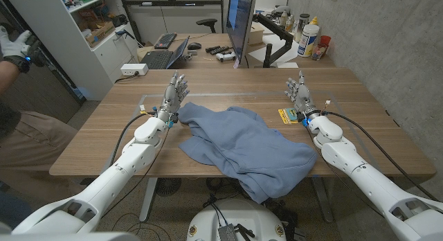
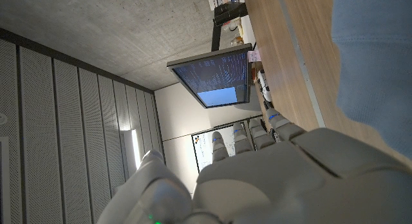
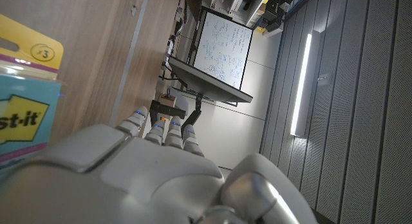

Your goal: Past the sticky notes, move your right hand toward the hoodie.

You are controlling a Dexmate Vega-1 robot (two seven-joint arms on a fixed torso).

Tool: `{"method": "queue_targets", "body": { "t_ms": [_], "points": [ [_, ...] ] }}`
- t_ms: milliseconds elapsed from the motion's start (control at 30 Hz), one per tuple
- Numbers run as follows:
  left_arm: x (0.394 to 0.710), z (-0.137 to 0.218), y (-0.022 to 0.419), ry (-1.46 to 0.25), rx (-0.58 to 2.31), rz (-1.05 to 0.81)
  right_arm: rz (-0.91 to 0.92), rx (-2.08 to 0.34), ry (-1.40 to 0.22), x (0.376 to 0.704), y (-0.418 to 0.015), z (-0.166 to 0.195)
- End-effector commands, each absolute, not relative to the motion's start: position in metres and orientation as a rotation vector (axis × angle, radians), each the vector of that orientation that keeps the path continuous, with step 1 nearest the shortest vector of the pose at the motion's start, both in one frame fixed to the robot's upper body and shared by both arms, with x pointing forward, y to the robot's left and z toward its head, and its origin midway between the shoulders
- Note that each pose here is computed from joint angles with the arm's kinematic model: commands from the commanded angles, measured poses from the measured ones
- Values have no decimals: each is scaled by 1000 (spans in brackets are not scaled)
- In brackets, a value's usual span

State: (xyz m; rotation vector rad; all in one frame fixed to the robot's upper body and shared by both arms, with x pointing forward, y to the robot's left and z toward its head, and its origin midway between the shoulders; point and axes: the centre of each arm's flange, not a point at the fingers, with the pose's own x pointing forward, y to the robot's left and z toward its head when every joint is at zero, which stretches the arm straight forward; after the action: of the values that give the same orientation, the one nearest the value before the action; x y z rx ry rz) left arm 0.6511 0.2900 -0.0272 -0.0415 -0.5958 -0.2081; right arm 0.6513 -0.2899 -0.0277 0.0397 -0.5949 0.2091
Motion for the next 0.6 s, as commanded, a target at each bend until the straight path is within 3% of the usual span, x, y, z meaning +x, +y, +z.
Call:
{"method": "queue_targets", "body": {
  "t_ms": [33,600],
  "points": [
    [651,-28,290,-591,-43,-211,210,36,-593,651,-289,-28],
    [653,-27,288,-592,-37,-223,194,-2,-607,645,-291,-24]
  ]
}}
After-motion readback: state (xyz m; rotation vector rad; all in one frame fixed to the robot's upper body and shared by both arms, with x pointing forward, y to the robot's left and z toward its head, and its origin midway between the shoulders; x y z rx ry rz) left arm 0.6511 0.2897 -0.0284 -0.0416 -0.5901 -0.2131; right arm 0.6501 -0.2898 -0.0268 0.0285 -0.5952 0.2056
